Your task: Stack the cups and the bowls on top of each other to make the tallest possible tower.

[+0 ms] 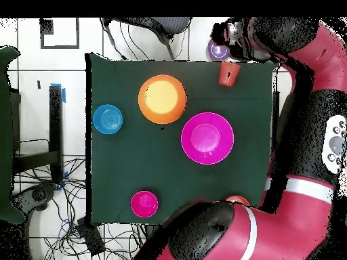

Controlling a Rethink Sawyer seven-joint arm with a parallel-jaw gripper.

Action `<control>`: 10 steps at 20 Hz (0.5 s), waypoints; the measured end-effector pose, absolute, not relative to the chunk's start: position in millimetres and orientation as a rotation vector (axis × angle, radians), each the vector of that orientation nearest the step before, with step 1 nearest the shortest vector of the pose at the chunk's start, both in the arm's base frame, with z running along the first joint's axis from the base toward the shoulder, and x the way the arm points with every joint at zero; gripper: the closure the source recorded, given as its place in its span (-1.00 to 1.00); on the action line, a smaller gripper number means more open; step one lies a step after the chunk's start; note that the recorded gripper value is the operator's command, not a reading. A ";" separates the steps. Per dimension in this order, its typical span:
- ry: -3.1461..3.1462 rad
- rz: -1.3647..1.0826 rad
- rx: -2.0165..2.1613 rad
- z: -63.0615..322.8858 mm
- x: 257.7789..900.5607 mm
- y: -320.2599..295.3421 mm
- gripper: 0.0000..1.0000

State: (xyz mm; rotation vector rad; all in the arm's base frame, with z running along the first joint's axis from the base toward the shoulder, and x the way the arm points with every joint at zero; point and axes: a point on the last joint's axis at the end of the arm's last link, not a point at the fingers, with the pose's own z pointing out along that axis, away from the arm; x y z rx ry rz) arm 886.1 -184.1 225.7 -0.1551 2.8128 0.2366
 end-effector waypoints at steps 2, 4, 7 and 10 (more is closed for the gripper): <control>2.841 0.210 -0.162 206.9 891.3 -200.1 -1.00; 2.857 0.195 -0.164 198.3 891.8 -206.8 -1.00; 2.870 0.170 -0.166 188.9 892.9 -214.5 -1.00; 2.874 0.146 -0.170 187.3 894.2 -218.0 -1.00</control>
